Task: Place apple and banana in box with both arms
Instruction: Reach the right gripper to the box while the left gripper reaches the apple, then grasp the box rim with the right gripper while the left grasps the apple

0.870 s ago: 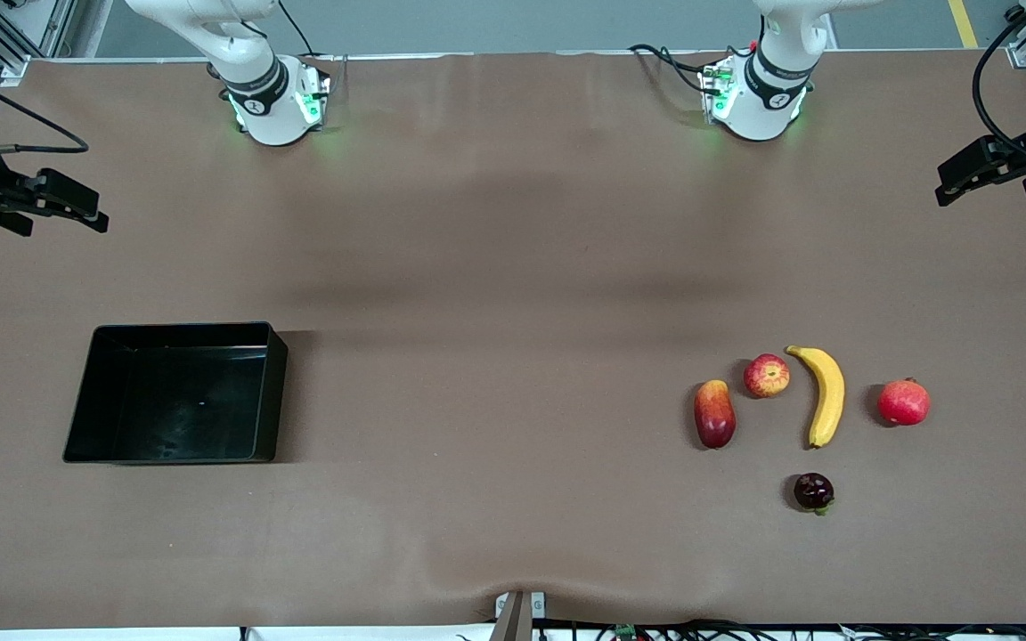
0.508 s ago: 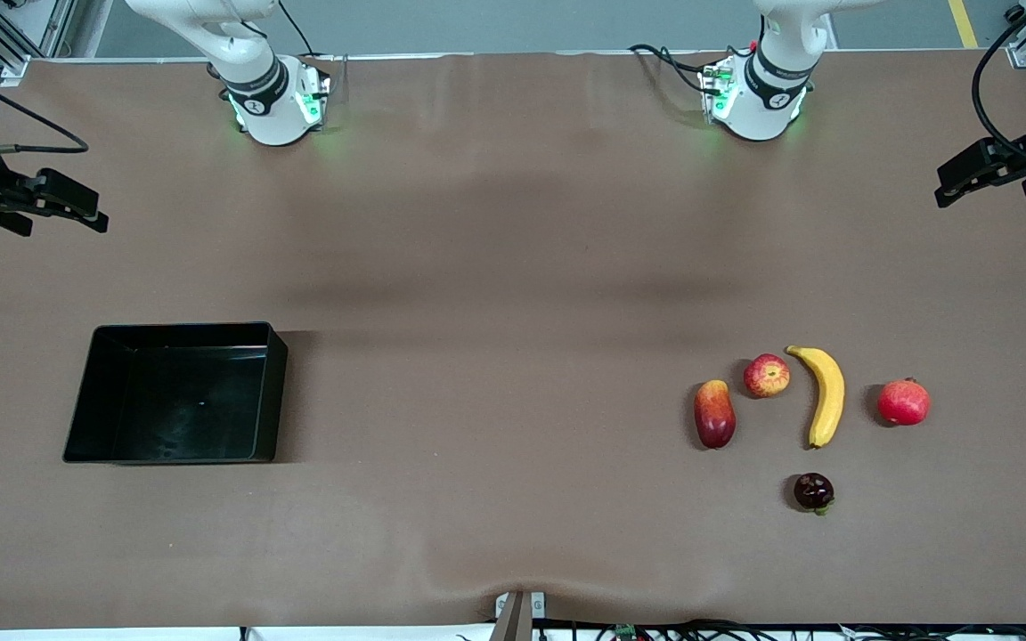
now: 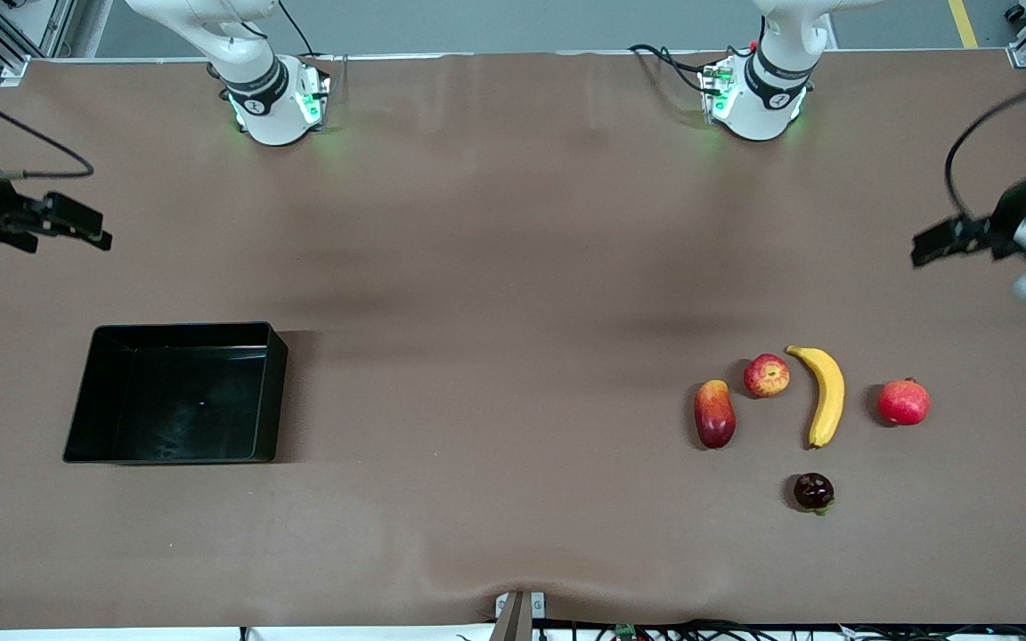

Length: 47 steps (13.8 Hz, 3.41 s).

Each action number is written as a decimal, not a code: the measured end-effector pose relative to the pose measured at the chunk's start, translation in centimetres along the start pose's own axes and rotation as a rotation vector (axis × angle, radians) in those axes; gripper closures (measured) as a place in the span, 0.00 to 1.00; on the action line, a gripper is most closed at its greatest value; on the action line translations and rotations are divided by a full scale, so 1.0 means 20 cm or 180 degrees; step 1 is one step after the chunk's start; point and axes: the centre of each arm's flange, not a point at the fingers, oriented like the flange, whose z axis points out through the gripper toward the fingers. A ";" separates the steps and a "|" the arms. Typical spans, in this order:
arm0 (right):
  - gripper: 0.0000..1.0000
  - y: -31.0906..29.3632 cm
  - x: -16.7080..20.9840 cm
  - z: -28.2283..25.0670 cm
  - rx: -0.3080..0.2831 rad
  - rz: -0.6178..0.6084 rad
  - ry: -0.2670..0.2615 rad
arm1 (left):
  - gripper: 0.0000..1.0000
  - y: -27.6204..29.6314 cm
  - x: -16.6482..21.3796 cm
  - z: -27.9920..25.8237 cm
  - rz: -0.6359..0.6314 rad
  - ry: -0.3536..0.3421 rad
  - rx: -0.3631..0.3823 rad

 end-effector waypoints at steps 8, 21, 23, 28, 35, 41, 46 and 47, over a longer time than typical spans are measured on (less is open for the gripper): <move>0.00 0.47 0.38 0.66 0.0055 0.0355 -0.0150 | 0.00 0.09 0.15 0.85 0.0036 0.0277 -0.0102; 0.00 0.97 0.57 1.30 -0.0079 0.0073 0.0024 | 0.00 0.33 0.27 1.54 0.0090 0.0248 -0.0332; 0.00 1.03 0.57 1.46 -0.0071 0.0090 0.0015 | 0.00 0.37 0.27 1.62 0.0125 0.0193 -0.0343; 0.00 1.01 0.52 1.69 -0.0076 0.0077 0.0047 | 0.00 0.37 0.26 1.70 0.0113 0.0122 -0.0346; 0.42 1.08 0.49 1.71 -0.0076 -0.0062 0.0044 | 0.26 0.33 0.27 1.73 0.0081 0.0088 -0.0347; 0.96 1.10 0.48 1.71 -0.0073 -0.0076 0.0050 | 0.26 0.31 0.30 1.48 0.0081 0.0170 -0.0306; 0.96 1.01 0.52 1.57 -0.0053 -0.0178 0.0055 | 0.26 0.28 0.19 1.00 0.0098 0.0162 -0.0164; 0.96 0.95 0.53 1.49 -0.0067 -0.0238 0.0086 | 0.26 0.28 0.16 0.91 0.0099 0.0140 -0.0135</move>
